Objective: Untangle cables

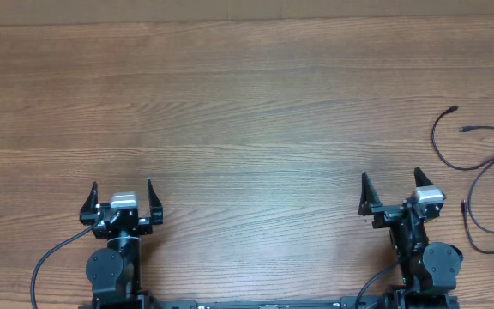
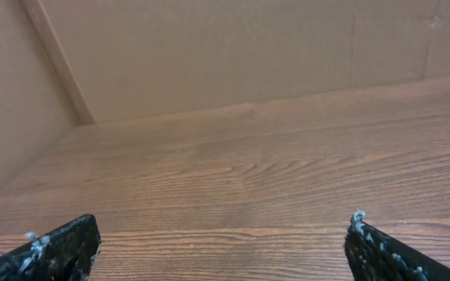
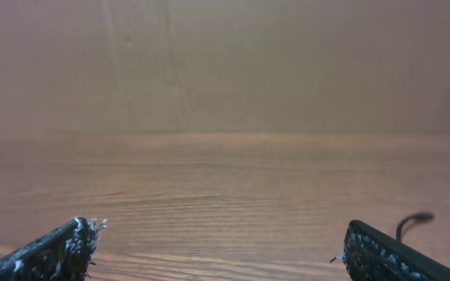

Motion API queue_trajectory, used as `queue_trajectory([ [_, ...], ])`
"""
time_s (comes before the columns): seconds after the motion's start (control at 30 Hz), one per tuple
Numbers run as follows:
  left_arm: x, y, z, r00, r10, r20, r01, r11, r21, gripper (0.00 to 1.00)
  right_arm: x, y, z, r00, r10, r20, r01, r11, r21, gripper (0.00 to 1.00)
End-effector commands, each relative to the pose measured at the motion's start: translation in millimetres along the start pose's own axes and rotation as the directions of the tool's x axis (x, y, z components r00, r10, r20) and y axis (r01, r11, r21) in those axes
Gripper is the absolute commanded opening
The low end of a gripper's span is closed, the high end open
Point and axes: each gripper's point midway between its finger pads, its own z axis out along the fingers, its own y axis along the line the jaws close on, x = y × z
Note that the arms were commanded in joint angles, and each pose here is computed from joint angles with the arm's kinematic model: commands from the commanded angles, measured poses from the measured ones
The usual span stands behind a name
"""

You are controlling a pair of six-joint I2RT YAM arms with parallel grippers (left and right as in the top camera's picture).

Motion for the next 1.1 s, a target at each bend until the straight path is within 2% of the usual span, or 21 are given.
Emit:
queue_trajectory([
  [0.0,-1.5,-2.6,-0.4,1.0,-0.014,0.011,0.014,1.0,0.012,1.0,3.3,-10.9,-0.2,0.997,0.075,0.004,-0.075,0.995,0.062,1.0],
  [0.2,-1.5,-2.6,-0.4,1.0,-0.014,0.011,0.014,1.0,0.012,1.0,3.2,-9.8,-0.1,1.0,0.0,-0.001,0.0,0.998,0.056,1.0],
  [1.07,-1.5,-2.6,-0.4,1.0,-0.014,0.011,0.014,1.0,0.012,1.0,3.0,-11.2,-0.2,1.0,0.0,0.0,0.0,0.998,0.064,1.0],
])
